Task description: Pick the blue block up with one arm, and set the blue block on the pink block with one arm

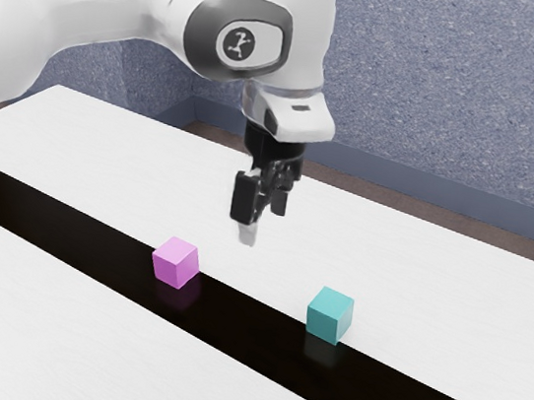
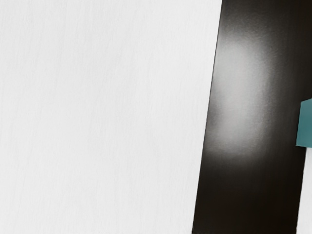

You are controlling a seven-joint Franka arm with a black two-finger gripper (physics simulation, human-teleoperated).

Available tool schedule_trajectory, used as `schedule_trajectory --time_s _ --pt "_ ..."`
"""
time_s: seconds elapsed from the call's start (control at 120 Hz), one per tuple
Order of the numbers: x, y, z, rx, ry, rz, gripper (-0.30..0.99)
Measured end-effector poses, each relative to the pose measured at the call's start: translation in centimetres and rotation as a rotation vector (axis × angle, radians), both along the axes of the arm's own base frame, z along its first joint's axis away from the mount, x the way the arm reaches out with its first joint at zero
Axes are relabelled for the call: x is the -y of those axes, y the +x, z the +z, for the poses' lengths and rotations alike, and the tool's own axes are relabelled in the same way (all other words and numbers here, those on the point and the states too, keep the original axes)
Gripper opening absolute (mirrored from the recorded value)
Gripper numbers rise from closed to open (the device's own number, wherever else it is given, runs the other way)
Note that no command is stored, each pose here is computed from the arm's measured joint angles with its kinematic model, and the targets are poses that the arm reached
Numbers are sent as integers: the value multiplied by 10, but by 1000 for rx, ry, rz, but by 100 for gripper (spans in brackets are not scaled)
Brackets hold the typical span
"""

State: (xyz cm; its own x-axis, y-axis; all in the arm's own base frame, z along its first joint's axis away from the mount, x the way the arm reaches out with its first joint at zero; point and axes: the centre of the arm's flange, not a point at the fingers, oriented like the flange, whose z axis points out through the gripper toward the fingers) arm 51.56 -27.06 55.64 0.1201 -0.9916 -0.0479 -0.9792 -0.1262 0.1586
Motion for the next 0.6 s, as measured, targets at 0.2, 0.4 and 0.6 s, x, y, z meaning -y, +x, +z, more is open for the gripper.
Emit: schedule_trajectory --time_s 0.2,0.4,0.6 --pt "12 30 -42 -9 -73 -141 69" --pt "30 44 -81 -22 -118 -236 69" --pt "36 62 -116 -43 -125 -222 69"
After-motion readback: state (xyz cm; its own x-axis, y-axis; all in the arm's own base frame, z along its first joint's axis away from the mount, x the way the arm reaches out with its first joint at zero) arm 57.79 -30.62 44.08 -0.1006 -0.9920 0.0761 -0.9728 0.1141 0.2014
